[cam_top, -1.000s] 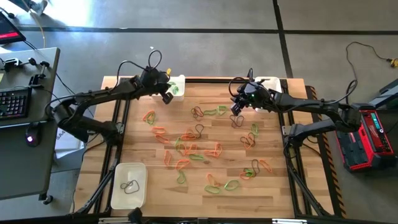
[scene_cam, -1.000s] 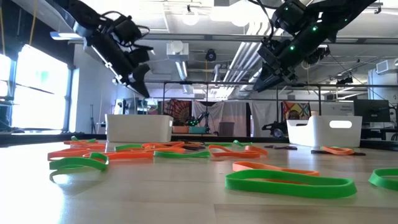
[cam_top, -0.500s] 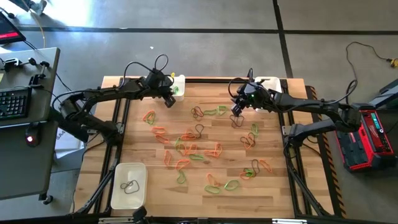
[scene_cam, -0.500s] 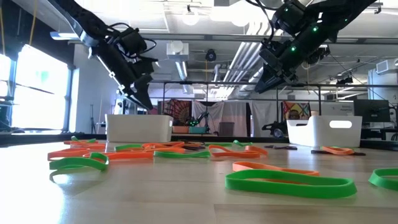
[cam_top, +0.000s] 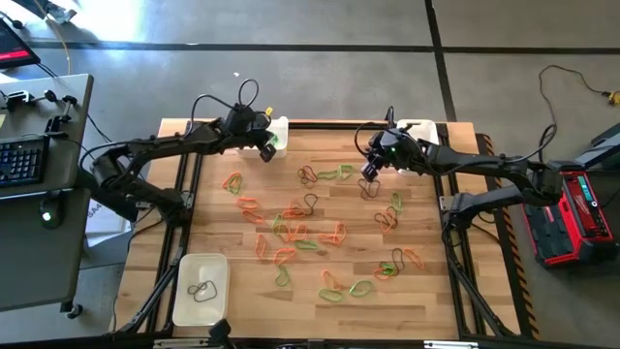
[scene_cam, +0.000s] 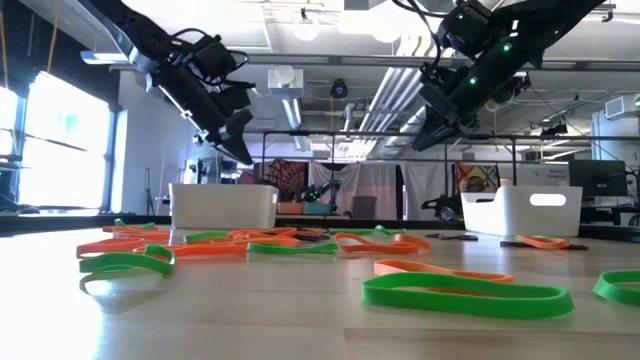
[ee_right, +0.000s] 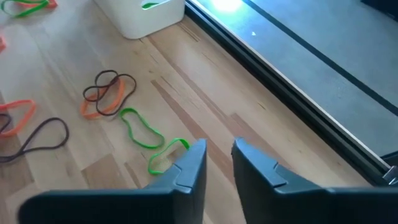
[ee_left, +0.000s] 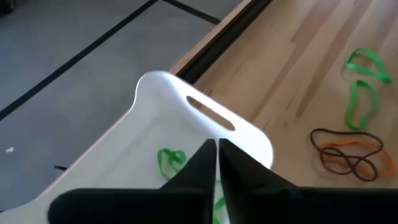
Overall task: Sort rubber bands into baskets
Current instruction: Put the purple rubber band into the bottom left white bin
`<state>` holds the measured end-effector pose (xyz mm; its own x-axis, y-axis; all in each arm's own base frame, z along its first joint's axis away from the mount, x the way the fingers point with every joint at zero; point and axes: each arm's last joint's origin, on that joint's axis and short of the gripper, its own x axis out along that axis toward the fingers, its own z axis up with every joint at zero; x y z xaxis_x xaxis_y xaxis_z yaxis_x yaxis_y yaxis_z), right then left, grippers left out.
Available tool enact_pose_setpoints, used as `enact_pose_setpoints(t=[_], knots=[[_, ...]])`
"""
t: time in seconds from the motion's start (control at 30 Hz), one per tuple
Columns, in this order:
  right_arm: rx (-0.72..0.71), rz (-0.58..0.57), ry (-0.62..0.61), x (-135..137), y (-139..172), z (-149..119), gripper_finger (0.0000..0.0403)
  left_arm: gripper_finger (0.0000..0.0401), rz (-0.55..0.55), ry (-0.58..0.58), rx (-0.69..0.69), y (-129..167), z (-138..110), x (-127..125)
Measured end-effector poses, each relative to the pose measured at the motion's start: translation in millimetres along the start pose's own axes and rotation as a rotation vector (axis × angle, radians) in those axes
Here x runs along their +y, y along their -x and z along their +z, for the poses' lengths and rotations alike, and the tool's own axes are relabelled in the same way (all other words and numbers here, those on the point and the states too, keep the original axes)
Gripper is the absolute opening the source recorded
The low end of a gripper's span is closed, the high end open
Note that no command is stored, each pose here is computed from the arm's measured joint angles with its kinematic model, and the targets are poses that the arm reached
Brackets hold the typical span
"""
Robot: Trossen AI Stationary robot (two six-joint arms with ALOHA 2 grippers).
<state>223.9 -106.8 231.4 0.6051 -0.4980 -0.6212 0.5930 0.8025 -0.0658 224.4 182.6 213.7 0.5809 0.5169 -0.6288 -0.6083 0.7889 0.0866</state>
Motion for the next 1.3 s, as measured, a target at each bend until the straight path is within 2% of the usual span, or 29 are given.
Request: enact_pose_setpoints(t=[0.13,0.3,0.6,0.73,0.93,1.1,1.3], knots=[[-0.003,0.017,0.021,5,1,0,0.0007,0.0009,-0.006,-0.012,-0.007,3,1,-2],[-0.015,0.046,0.041,14,3,0,0.0011,0.0016,-0.033,-0.02,-0.015,6,3,-13],[-0.051,0.082,0.056,24,6,2,0.0001,0.0064,-0.028,-0.03,-0.026,8,4,-32],[-0.05,0.09,0.042,26,6,2,0.0,0.0047,0.011,-0.052,-0.076,15,7,-44],[-0.051,0.11,0.049,32,8,1,0.0,0.0004,-0.05,-0.05,-0.188,32,9,-62],[-0.057,0.141,0.07,41,9,0,0.0,0.0001,-0.101,-0.077,-0.21,41,10,-78],[-0.067,0.197,0.093,60,-6,-3,0.0004,0.0,-0.185,-0.108,-0.224,46,8,-96]])
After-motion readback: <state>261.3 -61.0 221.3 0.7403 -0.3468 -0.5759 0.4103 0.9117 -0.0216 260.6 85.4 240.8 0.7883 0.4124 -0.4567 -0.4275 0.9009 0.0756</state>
